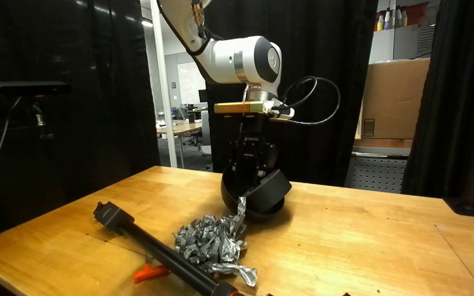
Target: Pick up the tape and green block from the table and put them in the black bowl.
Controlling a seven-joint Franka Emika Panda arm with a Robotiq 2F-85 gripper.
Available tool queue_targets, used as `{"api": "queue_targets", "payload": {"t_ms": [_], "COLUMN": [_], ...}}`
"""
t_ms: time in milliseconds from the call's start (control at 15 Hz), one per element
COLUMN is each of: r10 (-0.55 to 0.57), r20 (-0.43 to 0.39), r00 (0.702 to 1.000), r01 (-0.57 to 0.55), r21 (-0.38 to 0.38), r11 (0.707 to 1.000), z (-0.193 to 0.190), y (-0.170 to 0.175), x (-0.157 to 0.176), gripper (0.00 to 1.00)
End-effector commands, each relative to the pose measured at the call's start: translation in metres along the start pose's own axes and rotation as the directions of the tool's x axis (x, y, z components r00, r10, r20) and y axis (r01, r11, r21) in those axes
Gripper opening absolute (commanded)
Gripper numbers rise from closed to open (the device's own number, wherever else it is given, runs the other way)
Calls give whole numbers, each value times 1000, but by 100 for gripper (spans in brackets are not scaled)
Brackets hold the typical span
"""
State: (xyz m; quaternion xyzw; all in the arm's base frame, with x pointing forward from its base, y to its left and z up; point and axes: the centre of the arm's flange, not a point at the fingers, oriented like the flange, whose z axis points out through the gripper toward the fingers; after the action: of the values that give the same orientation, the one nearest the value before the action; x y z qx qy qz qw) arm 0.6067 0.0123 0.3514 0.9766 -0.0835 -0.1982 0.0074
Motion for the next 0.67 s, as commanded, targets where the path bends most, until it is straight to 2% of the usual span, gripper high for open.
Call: {"api": "queue_targets", "payload": {"t_ms": [0, 67, 133, 200, 333, 600], "r10": [0, 0, 3, 5, 12, 34], "r20": [0, 0, -2, -5, -7, -23], "r00": [1000, 1000, 1000, 1000, 1000, 999], "r01": [0, 0, -3, -5, -12, -36], "r21": [0, 0, -5, -14, -29, -73], "r11": [1000, 1000, 1000, 1000, 1000, 997], "z": [0, 0, -2, -4, -7, -17], "y": [0, 0, 0, -1, 0, -1], "x": [0, 0, 0, -1, -2, -5], "gripper": [62, 62, 87, 89, 100, 100]}}
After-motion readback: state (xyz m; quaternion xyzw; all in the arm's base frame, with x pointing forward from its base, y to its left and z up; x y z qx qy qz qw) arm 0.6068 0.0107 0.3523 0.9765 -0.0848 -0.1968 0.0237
